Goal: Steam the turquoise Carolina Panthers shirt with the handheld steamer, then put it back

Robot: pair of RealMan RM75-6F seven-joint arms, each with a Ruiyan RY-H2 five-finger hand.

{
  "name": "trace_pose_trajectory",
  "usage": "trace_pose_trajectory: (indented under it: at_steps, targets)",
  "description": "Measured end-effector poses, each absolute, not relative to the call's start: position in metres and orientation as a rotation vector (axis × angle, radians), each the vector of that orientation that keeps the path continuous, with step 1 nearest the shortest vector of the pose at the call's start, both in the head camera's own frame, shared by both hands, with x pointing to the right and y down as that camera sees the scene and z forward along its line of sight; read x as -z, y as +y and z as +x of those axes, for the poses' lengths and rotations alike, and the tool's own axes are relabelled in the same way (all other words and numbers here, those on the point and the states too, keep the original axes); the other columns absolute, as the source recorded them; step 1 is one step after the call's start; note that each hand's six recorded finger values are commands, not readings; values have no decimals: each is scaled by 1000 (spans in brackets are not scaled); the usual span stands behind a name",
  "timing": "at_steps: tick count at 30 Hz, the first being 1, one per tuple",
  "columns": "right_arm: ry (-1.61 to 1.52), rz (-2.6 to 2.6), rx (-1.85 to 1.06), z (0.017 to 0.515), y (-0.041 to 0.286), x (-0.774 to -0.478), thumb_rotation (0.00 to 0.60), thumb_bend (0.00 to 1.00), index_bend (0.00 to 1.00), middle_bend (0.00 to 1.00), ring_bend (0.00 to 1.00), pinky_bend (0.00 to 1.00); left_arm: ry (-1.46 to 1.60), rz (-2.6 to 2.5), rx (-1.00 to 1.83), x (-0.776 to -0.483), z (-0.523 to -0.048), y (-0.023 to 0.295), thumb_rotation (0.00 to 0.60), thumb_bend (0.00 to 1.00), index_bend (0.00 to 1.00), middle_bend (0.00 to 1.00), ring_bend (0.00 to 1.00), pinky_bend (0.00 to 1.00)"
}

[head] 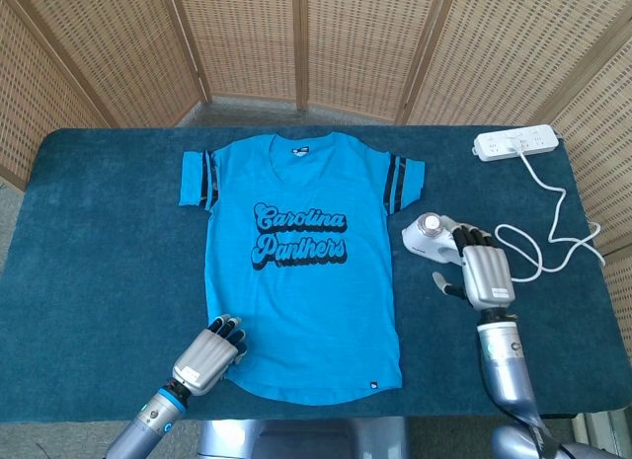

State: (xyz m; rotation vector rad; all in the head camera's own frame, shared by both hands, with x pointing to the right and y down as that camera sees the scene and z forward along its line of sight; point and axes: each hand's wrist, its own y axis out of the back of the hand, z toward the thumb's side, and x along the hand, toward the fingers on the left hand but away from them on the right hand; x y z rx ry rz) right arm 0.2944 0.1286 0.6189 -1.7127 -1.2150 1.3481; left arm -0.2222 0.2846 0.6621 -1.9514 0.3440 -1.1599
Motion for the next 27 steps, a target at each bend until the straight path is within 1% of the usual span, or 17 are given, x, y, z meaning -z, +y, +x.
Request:
trace_pose_trajectory:
  at_steps: [2, 5, 8, 17, 27]
  targets:
    - [-1219, -1693, -1362, 293, 124, -624, 600, 283, 21, 170, 147, 208, 346, -1952, 1162, -662, -222, 284, 557, 475, 662, 355, 173, 166]
    - [-1218, -1658, -1396, 295, 119, -631, 600, 283, 0, 139, 115, 199, 347, -1954, 1163, -663, -222, 284, 553, 474, 662, 355, 173, 166]
    - [-1212, -1625, -1426, 297, 116, -638, 600, 284, 0, 112, 92, 186, 348, -1955, 1165, -664, -222, 284, 552, 474, 662, 355, 173, 166]
    - [-1179, -1532, -1507, 306, 111, -660, 600, 286, 0, 87, 71, 167, 347, -1955, 1168, -665, -222, 283, 553, 474, 662, 355, 173, 166]
    - [-1128, -1486, -1570, 312, 112, -679, 600, 288, 0, 80, 61, 155, 343, -1963, 1166, -666, -219, 284, 554, 473, 663, 355, 173, 166]
